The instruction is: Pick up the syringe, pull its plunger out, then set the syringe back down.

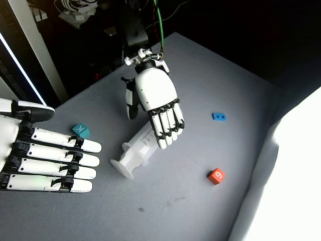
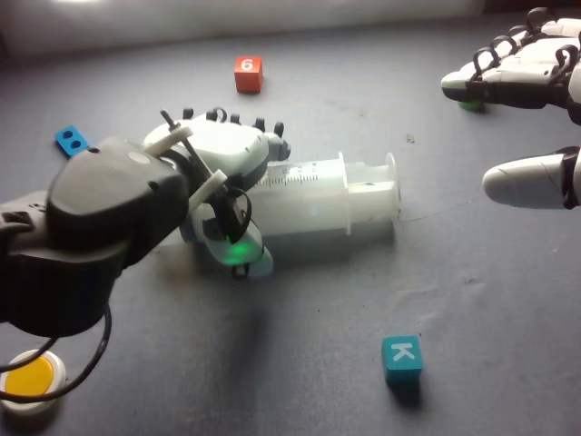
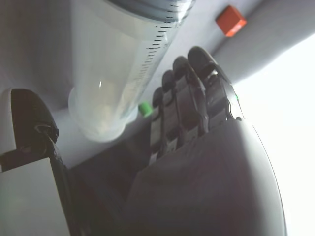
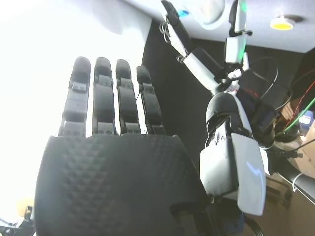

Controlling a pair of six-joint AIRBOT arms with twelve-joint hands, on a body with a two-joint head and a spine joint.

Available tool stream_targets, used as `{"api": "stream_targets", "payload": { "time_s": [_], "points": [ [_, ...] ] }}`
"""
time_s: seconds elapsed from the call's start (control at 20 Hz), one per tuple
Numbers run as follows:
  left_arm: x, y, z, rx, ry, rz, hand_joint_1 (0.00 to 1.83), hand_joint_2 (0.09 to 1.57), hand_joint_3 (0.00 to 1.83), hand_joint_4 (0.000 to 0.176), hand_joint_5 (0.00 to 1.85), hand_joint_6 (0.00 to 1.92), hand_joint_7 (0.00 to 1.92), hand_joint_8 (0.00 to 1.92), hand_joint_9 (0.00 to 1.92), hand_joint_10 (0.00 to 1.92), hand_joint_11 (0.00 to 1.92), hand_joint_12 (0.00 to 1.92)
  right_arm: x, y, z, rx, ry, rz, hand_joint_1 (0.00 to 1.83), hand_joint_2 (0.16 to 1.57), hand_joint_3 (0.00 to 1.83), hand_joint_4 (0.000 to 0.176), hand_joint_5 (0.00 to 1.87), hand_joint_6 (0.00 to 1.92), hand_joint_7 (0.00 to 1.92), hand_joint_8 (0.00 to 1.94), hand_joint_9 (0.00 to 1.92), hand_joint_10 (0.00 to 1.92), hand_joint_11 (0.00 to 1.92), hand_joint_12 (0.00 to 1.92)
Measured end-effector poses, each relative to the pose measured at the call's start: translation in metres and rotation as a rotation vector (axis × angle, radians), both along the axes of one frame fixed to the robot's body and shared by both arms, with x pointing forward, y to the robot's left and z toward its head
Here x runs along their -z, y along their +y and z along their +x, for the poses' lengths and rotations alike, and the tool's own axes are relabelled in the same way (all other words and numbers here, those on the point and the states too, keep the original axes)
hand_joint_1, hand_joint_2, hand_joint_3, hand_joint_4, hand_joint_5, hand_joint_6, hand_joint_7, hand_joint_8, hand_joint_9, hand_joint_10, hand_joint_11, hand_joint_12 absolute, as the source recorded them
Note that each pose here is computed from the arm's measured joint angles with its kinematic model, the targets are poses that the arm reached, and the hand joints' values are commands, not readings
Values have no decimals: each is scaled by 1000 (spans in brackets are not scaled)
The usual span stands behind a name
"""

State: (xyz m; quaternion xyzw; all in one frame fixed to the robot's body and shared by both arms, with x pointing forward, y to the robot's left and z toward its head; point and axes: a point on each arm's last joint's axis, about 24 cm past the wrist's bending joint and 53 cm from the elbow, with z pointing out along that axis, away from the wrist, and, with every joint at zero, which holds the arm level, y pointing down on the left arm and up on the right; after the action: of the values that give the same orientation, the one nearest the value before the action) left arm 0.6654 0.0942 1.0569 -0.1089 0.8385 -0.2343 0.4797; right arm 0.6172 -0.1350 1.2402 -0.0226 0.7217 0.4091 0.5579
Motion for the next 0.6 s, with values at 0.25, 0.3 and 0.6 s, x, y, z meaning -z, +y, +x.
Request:
{"api": "stream_targets", "payload": {
  "time_s": [0.25,0.3,0.6],
  "points": [
    [15,-3,8,-13,4,2,1007,952,8,0,302,5,404,6,437,15,0,984,0,0,0,-1,0,0,201,1214,0,0,173,3,183,3,164,3,0,354],
    [20,-1,10,-24,8,1,1005,954,6,0,313,9,412,8,440,14,0,990,0,0,0,0,1,1,253,1211,0,0,179,5,190,5,172,5,0,365],
    [33,2,10,-41,16,10,972,1016,16,0,398,16,479,10,500,19,13,974,0,0,0,-1,0,0,245,1193,0,0,235,7,237,6,218,9,0,501]
  ]
}}
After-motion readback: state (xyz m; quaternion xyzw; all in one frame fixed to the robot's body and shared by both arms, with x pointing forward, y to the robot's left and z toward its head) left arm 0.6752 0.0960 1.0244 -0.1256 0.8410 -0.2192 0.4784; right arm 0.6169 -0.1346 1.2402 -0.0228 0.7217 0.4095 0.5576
